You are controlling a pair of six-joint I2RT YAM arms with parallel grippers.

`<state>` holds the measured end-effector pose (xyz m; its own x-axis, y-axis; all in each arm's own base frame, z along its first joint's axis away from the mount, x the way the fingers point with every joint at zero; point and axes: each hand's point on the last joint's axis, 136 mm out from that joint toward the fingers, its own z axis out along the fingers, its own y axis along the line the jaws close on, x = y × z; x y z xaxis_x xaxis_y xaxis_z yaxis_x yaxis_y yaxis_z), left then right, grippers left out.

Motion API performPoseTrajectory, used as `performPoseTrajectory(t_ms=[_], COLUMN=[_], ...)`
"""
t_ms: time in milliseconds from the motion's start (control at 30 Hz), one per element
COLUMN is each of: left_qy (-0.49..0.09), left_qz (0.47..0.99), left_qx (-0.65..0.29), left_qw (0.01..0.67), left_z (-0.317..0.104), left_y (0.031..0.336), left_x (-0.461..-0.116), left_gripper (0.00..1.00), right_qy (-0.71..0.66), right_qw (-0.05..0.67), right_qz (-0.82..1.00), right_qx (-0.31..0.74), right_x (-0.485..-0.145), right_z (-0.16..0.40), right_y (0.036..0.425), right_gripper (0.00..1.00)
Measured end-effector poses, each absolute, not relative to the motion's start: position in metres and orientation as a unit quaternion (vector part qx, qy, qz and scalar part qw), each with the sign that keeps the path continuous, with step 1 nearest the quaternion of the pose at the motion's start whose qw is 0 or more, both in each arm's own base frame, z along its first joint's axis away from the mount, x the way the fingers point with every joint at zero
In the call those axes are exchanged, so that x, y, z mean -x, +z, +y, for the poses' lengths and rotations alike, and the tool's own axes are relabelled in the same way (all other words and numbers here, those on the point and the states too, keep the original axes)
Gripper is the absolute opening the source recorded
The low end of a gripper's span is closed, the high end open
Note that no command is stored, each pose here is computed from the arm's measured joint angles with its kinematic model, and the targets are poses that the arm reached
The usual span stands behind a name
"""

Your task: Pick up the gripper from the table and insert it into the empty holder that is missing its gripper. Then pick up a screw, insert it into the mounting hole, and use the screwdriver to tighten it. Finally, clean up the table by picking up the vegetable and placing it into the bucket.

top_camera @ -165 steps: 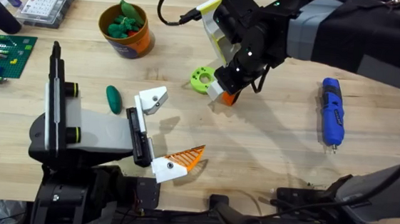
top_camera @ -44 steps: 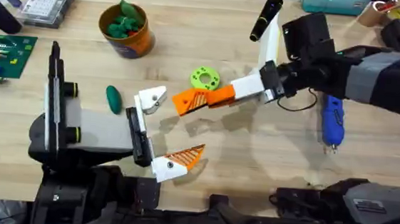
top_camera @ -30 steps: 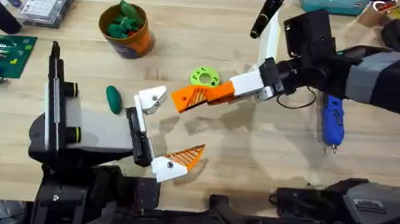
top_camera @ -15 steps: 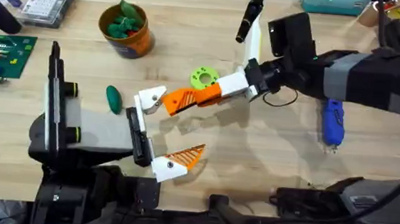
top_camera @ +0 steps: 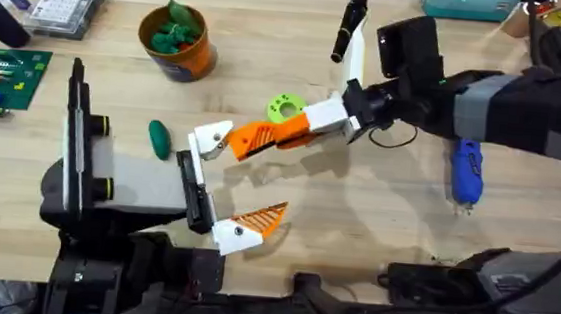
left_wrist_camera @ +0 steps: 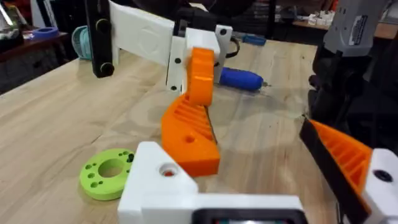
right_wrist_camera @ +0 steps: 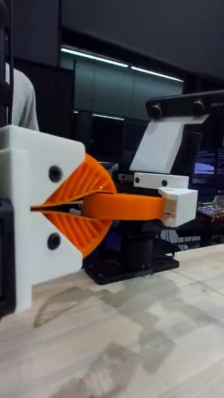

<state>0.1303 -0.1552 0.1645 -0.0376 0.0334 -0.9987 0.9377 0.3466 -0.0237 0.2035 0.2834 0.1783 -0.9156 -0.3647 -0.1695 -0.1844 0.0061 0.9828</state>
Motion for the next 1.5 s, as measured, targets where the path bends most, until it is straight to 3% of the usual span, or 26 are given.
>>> performPoseTrajectory(t_ms=[1500], left_qy=[-0.387], left_qz=[0.619], left_qx=[-0.378], left_qw=[0.570], left_z=[-0.150], left_y=[0.164], left_x=[-0.142], left_gripper=[0.990], right_qy=[-0.646], right_qw=[0.062], right_qz=[-0.746], right_qx=[-0.149], right_x=[-0.212], right_z=[0.333], right_y=[0.171], right_gripper=[0.007])
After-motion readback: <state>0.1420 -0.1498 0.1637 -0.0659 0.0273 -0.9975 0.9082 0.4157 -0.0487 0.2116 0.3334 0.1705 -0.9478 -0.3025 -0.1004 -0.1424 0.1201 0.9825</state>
